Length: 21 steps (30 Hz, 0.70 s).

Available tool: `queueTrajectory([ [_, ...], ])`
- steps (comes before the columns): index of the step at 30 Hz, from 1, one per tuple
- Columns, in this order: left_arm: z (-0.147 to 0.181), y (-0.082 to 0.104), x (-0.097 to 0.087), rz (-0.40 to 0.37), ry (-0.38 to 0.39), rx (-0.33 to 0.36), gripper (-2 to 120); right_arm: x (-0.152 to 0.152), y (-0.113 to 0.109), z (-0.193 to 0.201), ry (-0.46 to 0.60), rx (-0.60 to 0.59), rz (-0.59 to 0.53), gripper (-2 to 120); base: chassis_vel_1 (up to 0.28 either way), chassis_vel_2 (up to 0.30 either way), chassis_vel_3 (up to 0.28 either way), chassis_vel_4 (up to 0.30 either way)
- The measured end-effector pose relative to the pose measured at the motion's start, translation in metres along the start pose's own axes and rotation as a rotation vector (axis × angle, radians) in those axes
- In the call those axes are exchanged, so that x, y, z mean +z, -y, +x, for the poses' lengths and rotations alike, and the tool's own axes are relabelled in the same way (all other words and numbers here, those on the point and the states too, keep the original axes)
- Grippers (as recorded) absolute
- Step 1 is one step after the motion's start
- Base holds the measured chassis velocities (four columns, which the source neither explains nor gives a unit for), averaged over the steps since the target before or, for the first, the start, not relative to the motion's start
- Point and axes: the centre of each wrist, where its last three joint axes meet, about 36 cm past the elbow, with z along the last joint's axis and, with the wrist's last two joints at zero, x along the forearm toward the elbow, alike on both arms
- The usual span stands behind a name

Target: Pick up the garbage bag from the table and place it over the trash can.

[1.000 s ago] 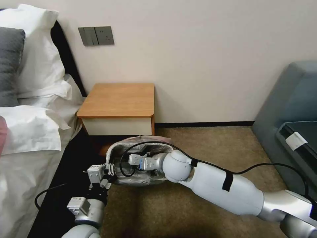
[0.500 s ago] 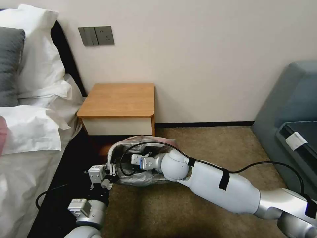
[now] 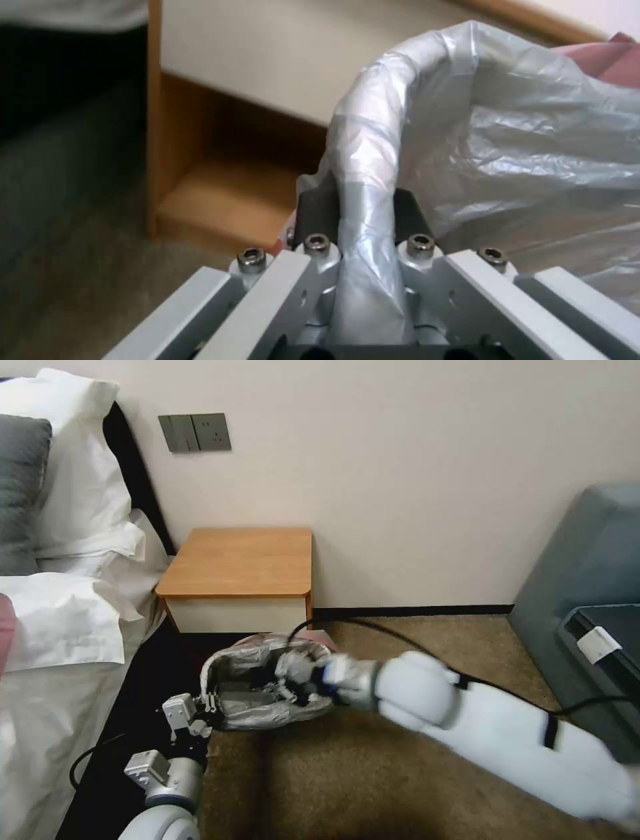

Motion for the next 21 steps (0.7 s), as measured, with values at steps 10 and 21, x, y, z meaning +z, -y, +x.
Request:
queueTrajectory([
  [10, 0.018, 0.033, 0.031, 0.032, -0.182, 0.004, 5, 0.054, -0.044, 0.054, 0.101, 0.478, -0.199, 39, 0.000, 0.000, 0.000, 0.000],
  [21, 0.031, 0.049, 0.056, -0.004, -0.315, 0.010, 5, 0.097, -0.086, 0.074, 0.073, 0.629, -0.248, 76, 0.000, 0.000, 0.000, 0.000],
])
